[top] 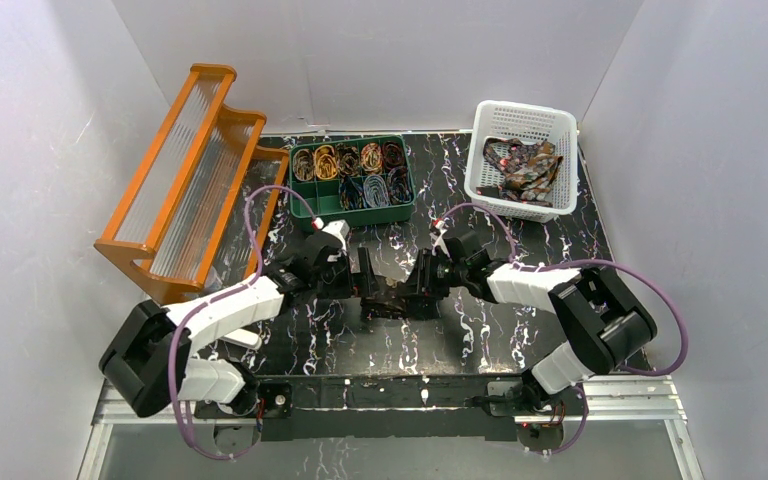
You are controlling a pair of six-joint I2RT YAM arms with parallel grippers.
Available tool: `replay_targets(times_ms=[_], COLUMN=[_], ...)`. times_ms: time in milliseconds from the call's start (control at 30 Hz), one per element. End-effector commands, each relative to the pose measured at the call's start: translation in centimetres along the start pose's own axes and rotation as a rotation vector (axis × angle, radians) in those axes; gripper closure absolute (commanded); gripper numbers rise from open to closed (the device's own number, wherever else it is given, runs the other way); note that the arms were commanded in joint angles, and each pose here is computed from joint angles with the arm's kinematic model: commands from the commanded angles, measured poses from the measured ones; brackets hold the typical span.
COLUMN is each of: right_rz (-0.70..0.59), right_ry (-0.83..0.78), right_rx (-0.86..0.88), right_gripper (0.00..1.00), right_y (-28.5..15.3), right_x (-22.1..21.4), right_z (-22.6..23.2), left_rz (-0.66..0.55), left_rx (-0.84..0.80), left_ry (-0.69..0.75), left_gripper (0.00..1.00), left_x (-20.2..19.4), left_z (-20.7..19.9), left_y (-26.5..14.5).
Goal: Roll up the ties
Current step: Roll the tie at the center of the board.
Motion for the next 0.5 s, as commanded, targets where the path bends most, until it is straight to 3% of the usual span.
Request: replay_targets(times_ms=[0, 467], right_rz=[0.018, 0.041], right_ry=[-0.025, -0.063], right_rx=[-0.075, -0.039], right_gripper=[0.58, 0.59], right_y=[0.1, 0.0], right_x=[-0.8, -0.8], right_z=[-2.7, -3.7], left_rz=[0.055, 0.083], left_rx=[-0.059, -0.203], left_ry=[-0.012, -0.041], left_gripper=[0.04, 0.09], left_x=[-1.4, -2.1], left_z=[-0.3, -2.4], left_y=[1.2, 3.5])
Point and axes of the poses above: each gripper's point midway between its finger pads, its own y axis out along the fingers, its own z axis along the line the jaws close on, x = y × z, the point moved 2 cm from there along -y, back along the fingers, and after that the axes turned 6 degrees about y, right-handed, at the moved point
